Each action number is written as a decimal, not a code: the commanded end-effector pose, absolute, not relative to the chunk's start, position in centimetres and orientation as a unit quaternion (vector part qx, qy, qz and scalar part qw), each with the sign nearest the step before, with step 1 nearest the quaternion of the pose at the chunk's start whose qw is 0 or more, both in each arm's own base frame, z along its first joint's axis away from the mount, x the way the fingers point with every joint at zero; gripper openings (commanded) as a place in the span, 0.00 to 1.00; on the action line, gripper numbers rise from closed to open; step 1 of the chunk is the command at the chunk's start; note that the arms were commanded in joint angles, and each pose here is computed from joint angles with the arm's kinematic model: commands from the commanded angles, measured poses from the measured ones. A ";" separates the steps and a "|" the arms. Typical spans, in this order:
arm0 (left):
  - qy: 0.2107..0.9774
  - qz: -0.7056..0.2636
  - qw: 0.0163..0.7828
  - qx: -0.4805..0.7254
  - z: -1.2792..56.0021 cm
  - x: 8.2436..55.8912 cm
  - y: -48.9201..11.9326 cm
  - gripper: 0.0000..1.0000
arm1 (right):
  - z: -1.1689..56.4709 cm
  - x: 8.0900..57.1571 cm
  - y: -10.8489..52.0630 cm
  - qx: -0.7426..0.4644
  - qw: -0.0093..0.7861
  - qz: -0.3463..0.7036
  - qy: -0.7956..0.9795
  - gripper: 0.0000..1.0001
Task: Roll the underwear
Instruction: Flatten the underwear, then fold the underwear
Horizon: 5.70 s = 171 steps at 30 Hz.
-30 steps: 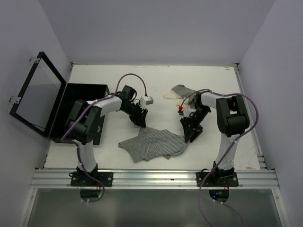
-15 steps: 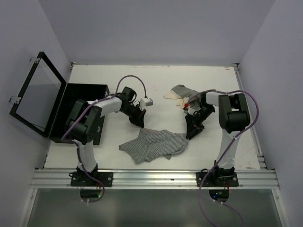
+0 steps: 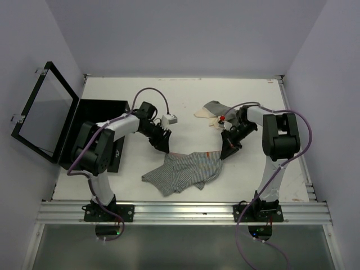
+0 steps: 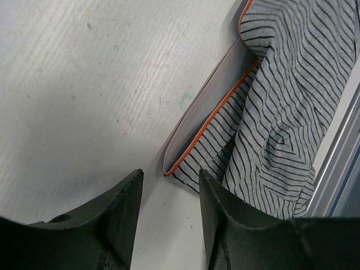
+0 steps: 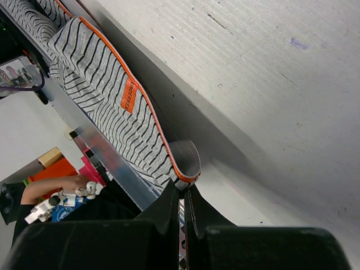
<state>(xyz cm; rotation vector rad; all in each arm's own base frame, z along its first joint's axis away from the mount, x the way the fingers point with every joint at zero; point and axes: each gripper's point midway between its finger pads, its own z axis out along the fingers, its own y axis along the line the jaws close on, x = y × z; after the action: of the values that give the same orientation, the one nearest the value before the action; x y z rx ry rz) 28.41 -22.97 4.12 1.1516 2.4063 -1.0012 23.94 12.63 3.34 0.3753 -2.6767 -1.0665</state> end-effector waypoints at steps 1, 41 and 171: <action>0.845 -0.345 0.125 0.389 3.4 26.9 -21.8 0.49 | 4.6 24.4 12.7 0.149 0.081 -0.372 -0.913 0.00; 0.697 -0.209 0.542 0.421 26.0 27.4 -17.6 0.00 | 24.3 27.5 10.9 0.421 -0.363 -0.224 -0.800 0.00; 0.858 -0.198 0.292 0.372 9.0 39.4 -21.0 0.52 | 5.9 28.3 20.3 0.281 -0.095 -0.327 -0.897 0.06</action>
<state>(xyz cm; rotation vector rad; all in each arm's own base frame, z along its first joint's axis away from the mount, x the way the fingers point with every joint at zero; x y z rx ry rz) 41.82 -22.29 6.06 0.9637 2.3302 -0.5623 28.42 20.46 7.10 0.8659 -3.0381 -1.1271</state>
